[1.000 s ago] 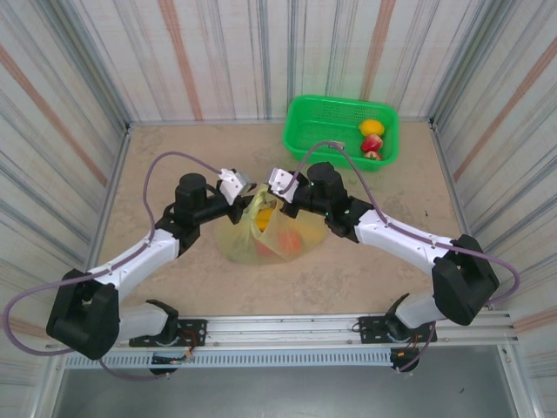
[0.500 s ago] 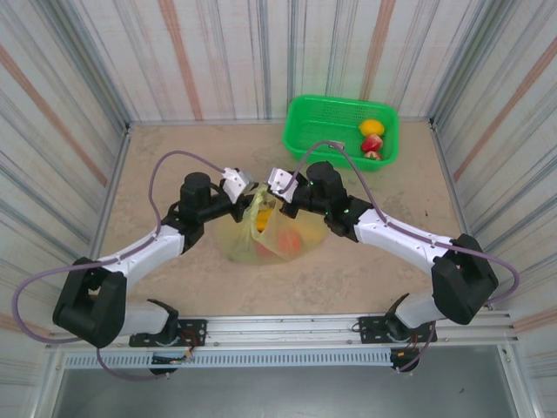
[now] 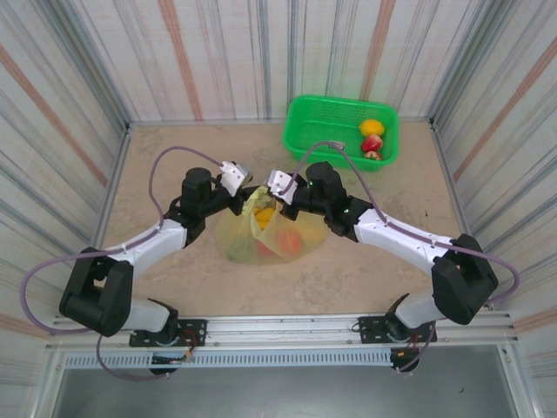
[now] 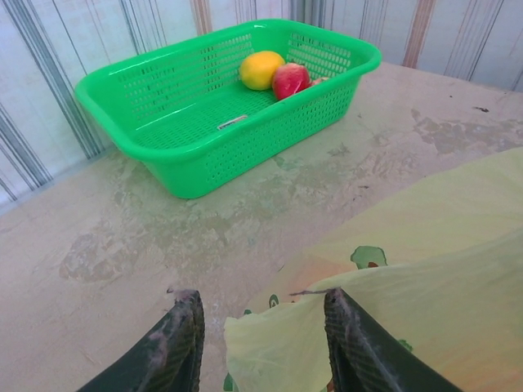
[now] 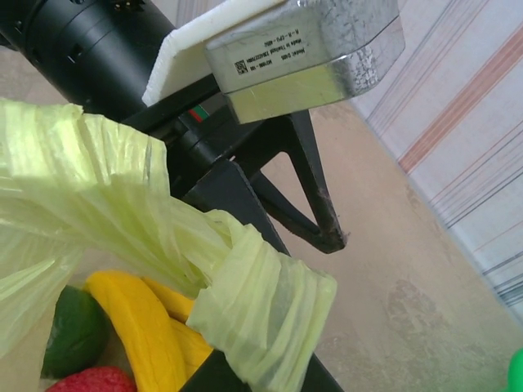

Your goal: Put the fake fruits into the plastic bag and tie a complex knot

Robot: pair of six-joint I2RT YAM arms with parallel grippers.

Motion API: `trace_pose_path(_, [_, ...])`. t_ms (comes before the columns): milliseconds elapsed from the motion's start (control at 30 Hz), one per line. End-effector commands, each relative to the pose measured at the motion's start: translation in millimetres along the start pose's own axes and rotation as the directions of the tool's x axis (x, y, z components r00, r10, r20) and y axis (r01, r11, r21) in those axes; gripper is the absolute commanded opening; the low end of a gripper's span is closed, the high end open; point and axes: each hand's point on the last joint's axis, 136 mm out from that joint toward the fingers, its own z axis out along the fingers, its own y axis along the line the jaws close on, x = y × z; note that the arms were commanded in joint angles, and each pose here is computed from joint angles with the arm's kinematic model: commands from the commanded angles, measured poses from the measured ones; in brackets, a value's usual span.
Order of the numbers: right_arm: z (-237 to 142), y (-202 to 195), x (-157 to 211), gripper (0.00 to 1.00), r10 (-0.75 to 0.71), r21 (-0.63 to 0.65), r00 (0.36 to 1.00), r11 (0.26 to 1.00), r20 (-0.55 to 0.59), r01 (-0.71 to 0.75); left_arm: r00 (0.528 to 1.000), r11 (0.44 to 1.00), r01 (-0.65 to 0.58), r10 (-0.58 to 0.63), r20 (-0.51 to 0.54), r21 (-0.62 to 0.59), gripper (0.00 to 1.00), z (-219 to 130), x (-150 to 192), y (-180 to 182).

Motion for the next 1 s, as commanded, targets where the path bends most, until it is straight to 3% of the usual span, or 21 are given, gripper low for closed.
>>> trace_pose_path(0, [-8.6, -7.5, -16.0, 0.00, 0.022, 0.002, 0.999, 1.000, 0.033, -0.022, 0.997, 0.999, -0.049, 0.048, 0.054, 0.013, 0.44, 1.0, -13.4, -0.3])
trace_pose_path(300, [-13.8, -17.5, -11.5, 0.00, 0.034, 0.032, 0.999, 0.999, 0.017, -0.035, 0.997, 0.998, -0.025, 0.029, 0.071, -0.056, 0.42, -23.4, -21.6, 6.6])
trace_pose_path(600, [-16.1, -22.0, -12.7, 0.00, 0.034, 0.036, 0.999, 0.999, 0.028, -0.035, 0.998, 0.999, 0.017, -0.020, -0.066, -0.039, 0.43, -50.3, 4.0, -16.2])
trace_pose_path(700, [-17.3, -19.8, -14.8, 0.00, 0.034, 0.020, 0.999, 0.999, 0.039, -0.034, 0.999, 0.994, -0.006, 0.000, -0.051, -0.111, 0.45, -55.8, -2.8, -5.5])
trace_pose_path(833, [-18.5, -14.4, -17.8, 0.00, 0.040, -0.011, 0.998, 0.999, 0.052, -0.039, 0.999, 0.978, -0.012, 0.004, -0.041, -0.209, 0.47, -52.1, -15.4, 25.2])
trace_pose_path(967, [-19.4, -10.8, -18.9, 0.00, 0.044, -0.031, 0.998, 0.999, 0.056, -0.042, 0.998, 0.982, -0.051, 0.043, -0.049, -0.180, 0.48, -23.4, -22.3, 36.8])
